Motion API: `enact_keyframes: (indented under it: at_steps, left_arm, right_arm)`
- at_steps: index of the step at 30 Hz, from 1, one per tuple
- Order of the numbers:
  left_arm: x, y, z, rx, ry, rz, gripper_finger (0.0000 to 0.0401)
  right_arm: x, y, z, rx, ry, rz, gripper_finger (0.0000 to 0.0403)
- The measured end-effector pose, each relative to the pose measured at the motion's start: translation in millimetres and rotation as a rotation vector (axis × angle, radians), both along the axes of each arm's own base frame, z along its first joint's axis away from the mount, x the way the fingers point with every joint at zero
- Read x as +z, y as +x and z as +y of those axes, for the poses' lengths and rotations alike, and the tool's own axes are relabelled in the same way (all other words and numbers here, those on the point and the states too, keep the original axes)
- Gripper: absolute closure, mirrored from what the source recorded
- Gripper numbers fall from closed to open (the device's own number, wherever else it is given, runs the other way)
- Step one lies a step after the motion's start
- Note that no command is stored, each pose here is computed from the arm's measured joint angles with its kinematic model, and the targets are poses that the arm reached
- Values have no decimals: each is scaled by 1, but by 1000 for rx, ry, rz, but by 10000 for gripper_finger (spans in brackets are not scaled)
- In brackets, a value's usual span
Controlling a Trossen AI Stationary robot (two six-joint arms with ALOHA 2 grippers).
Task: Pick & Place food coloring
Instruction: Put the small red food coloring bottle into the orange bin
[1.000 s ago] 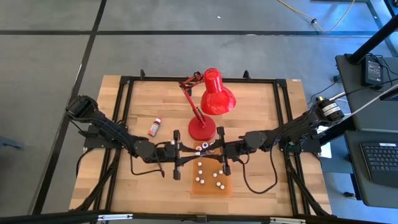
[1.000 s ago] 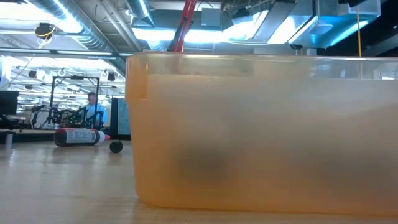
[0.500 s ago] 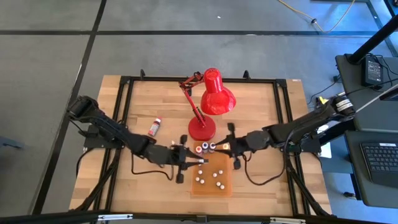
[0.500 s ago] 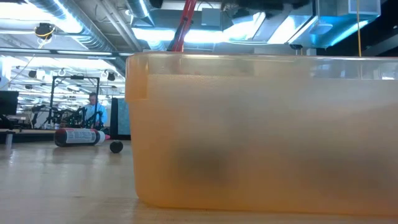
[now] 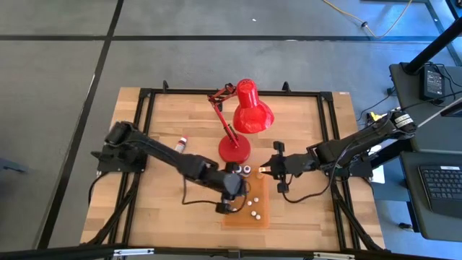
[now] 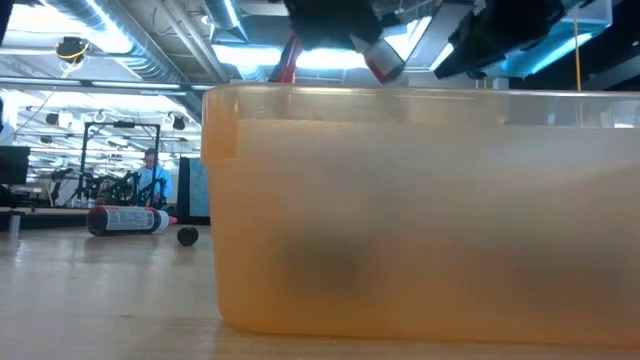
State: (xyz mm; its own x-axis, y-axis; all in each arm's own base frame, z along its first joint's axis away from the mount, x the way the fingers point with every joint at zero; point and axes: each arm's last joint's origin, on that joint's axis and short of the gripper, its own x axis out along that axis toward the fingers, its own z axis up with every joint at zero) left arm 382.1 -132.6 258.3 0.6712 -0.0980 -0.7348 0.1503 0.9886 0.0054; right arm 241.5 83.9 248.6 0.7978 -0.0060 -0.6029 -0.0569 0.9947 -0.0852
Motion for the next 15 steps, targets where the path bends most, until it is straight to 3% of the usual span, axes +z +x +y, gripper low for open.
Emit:
enact_keyframes:
  at_steps: [5, 15]
  left_arm:
    - [-4, 21, 2, -29, -44, 104, 336]
    - [-42, 39, -2, -24, -15, 243, 336]
  right_arm:
    - [-5, -2, -1, -4, -8, 37, 304]
    - [-11, -2, -1, -3, -24, 78, 304]
